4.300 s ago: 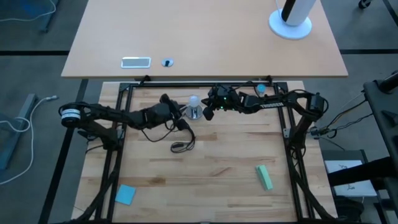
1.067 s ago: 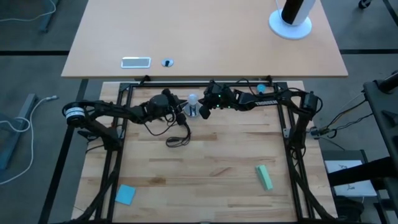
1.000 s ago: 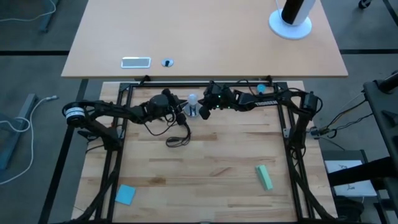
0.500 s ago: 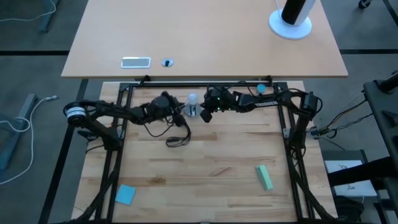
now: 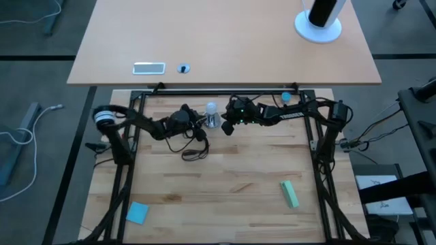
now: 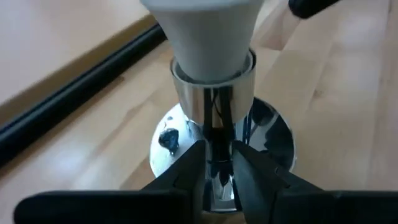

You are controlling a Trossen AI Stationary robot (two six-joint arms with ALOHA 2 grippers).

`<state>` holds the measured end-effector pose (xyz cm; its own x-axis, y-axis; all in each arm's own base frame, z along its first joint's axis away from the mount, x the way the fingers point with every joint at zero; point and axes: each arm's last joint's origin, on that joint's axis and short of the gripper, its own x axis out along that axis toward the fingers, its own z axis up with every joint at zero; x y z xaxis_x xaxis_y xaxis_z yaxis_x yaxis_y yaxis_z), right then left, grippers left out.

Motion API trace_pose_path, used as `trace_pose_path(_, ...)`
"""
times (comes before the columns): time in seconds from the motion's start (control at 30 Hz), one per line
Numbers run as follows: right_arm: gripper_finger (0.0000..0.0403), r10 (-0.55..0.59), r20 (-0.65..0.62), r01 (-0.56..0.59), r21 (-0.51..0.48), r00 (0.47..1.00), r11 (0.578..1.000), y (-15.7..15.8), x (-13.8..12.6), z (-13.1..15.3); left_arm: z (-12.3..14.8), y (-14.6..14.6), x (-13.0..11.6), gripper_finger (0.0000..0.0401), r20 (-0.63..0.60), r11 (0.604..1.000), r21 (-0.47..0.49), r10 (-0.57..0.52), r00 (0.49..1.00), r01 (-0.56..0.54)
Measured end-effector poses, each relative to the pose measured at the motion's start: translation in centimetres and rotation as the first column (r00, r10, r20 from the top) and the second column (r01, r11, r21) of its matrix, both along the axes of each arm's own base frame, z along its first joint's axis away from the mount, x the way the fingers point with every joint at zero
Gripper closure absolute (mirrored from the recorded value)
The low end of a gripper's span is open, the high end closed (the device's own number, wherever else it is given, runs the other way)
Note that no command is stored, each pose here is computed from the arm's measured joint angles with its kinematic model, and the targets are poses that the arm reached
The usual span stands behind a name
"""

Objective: Screw lightbulb
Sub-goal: Insert the lightbulb into the lamp

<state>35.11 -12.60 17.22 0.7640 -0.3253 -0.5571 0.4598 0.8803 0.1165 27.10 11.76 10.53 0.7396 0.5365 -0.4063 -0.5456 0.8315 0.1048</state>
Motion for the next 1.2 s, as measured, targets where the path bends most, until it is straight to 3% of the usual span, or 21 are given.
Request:
trace_pose_path(0.33,0.0403,-0.003,-0.001,0.003,0.008,1.000,1.000,0.0,0.0,-0.2,-1.9,0.8,1.8,0.0265,0.037,1.000,-0.006,0.008,0.999,-0.008)
trace_pose_path(0.6,0.0403,-0.002,-0.003,0.002,0.008,1.000,1.000,0.0,0.0,-0.2,-1.0,1.1,2.7,0.0224,0.099,1.000,0.015,0.008,0.995,-0.010)
trace_pose_path(0.73,0.0403,-0.002,-0.003,0.002,0.009,1.000,1.000,0.0,0.0,-0.2,-1.1,1.3,3.2,0.0219,0.093,1.000,0.018,0.006,0.996,-0.008)
trace_pose_path(1.0,0.0403,-0.005,-0.020,0.005,0.018,1.000,1.000,0.1,-0.4,-0.7,-2.6,1.2,3.0,0.0231,0.072,0.995,-0.092,0.052,0.996,-0.045)
trace_pose_path(1.2,0.0403,-0.007,-0.019,0.007,0.021,1.000,1.000,0.2,-0.4,-0.8,-2.9,0.8,3.0,0.0243,0.077,0.991,-0.132,0.020,0.997,-0.009)
